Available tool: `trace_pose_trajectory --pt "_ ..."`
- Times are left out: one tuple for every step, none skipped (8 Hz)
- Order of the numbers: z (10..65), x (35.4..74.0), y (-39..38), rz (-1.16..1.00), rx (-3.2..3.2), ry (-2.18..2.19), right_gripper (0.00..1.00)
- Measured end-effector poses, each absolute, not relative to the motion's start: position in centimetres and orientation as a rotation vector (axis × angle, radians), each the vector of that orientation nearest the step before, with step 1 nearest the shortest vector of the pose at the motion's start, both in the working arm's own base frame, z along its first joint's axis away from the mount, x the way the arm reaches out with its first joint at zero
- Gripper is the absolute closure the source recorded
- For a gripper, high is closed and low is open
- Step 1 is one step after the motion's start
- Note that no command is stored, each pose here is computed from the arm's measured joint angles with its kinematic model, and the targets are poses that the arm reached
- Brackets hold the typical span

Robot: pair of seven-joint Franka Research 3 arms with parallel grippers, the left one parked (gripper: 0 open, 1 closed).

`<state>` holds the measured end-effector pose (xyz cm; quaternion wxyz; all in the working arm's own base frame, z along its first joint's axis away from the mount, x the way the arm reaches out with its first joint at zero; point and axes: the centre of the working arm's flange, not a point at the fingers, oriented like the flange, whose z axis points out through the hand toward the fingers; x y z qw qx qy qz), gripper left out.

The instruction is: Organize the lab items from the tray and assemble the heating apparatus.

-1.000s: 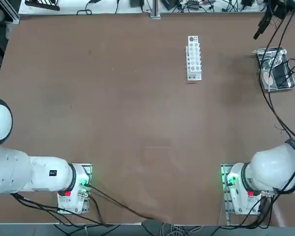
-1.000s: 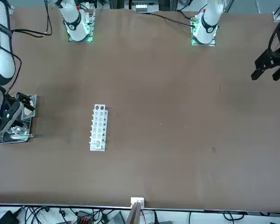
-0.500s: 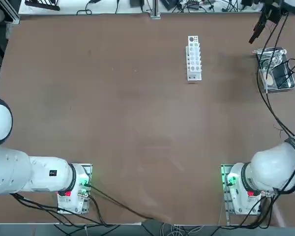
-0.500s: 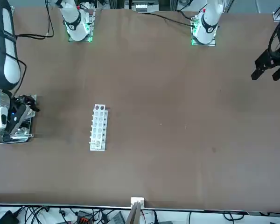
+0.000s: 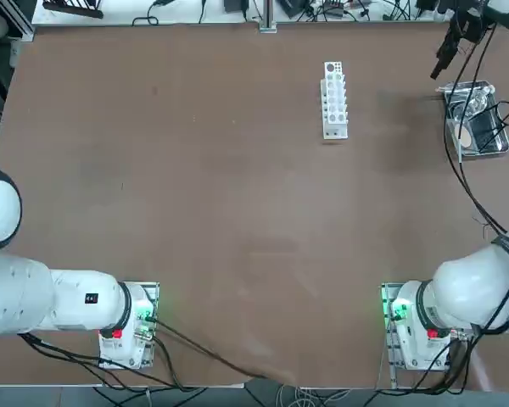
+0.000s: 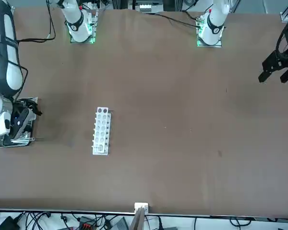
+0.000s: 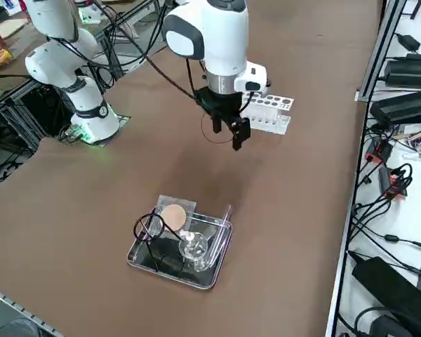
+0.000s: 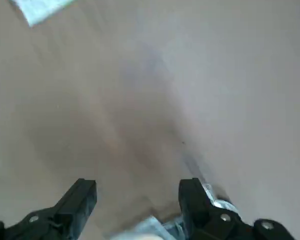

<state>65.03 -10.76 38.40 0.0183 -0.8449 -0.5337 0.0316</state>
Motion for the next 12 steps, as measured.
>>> trace_pose_trajectory --pt "39.0 65.6 -11.4 0.146 -2.623 -1.762 0.00" --pt "39.4 66.1 -11.7 0.184 -2.632 -1.823 0.00" --pt "39.7 66.4 -11.8 0.197 -2.633 -1.854 0.00" --pt "39.8 66.5 -12.0 0.200 -2.623 -1.877 0.01" --pt "39.6 66.6 -12.2 0.205 -2.605 -1.898 0.01" --pt "39.4 66.6 -12.3 0.216 -2.590 -1.918 0.01" --pt "39.2 66.7 -12.6 0.239 -2.580 -1.947 0.01" --pt "39.2 66.6 -13.0 0.259 -2.579 -1.964 0.02" --pt "39.1 66.6 -13.6 0.266 -2.578 -1.969 0.03" --pt "38.5 66.6 -14.3 0.265 -2.559 -1.991 0.03" --pt "37.5 66.8 -15.0 0.260 -2.525 -2.033 0.02" --pt "36.3 67.0 -15.9 0.258 -2.491 -2.071 0.02"
